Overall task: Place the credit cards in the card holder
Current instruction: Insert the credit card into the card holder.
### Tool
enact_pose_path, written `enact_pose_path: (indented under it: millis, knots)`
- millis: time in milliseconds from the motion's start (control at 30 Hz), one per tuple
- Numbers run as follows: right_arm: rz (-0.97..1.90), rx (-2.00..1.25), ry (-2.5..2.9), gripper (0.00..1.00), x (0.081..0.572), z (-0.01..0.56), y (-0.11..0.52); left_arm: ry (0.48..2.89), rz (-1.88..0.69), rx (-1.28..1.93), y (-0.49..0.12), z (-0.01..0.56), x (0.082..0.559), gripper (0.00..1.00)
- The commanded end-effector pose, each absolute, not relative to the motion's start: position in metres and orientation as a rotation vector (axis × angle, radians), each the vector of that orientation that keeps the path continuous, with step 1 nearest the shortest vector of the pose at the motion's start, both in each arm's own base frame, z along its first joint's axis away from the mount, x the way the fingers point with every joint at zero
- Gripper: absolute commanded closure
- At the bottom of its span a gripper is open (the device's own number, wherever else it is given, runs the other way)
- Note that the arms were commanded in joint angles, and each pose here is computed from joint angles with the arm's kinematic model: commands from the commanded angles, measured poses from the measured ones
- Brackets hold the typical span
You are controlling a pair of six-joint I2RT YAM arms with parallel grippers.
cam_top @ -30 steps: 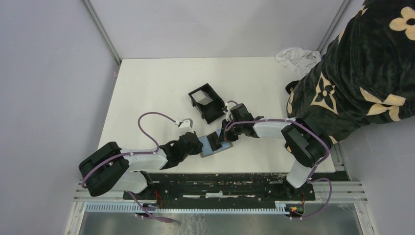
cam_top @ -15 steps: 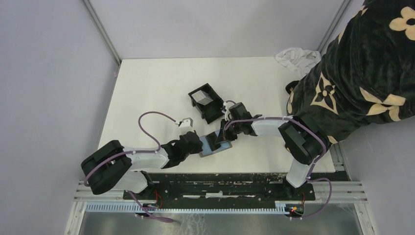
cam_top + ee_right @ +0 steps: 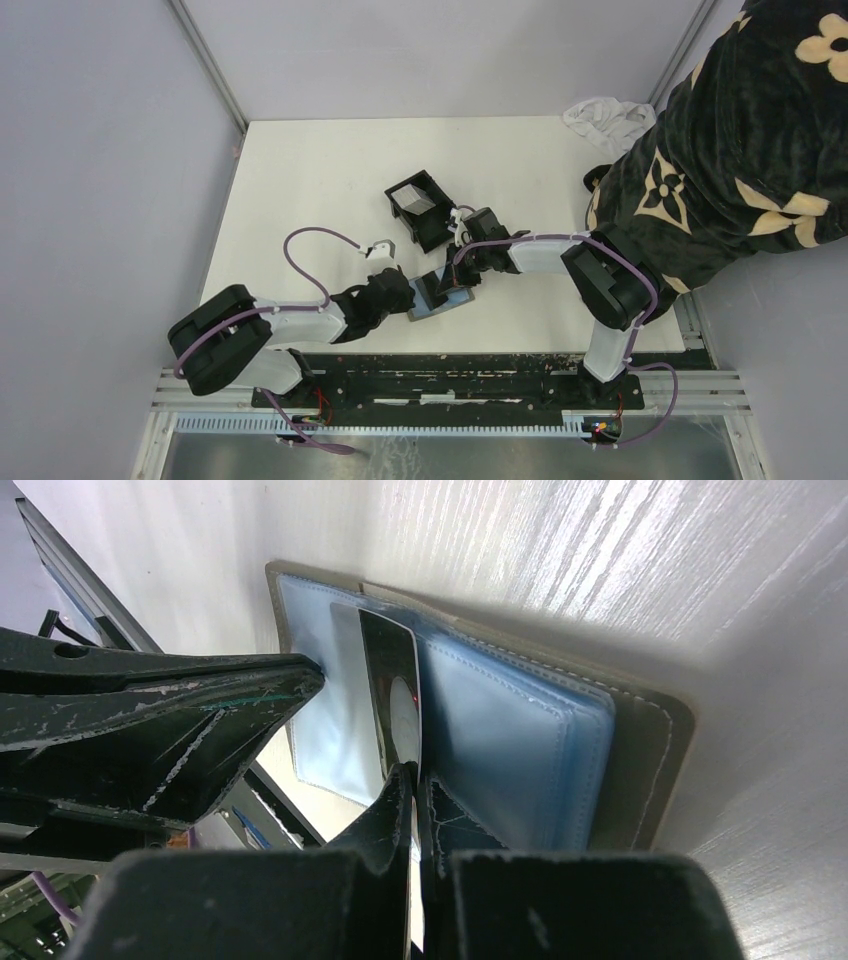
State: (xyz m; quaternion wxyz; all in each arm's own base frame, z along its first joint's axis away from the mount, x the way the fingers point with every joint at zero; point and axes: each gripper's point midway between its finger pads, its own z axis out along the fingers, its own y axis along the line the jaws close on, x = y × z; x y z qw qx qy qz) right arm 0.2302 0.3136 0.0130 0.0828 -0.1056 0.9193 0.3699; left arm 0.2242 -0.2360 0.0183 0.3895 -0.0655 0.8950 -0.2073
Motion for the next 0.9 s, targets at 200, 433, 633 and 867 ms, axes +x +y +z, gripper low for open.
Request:
enact_pose_path:
  millis: [200, 433, 633, 867]
  knots:
    - [0.864, -0.282, 2.856, 0.99, 0.219, -0.029, 0.288, 2.378, -0.382, -0.172, -0.195, 0.003, 0.196, 0.78]
    - [0.864, -0.275, 2.85, 0.99, 0.219, -0.028, 0.289, 2.38, -0.404, -0.181, -0.193, 0.003, 0.19, 0.78]
    - [0.857, -0.286, 2.848, 0.99, 0.217, -0.026, 0.292, 2.389, -0.408, -0.174, -0.195, -0.002, 0.188, 0.86]
    - [0.811, -0.32, 2.853, 0.99, 0.208, -0.028, 0.3, 2.407, -0.418, -0.156, -0.2, -0.009, 0.185, 0.97]
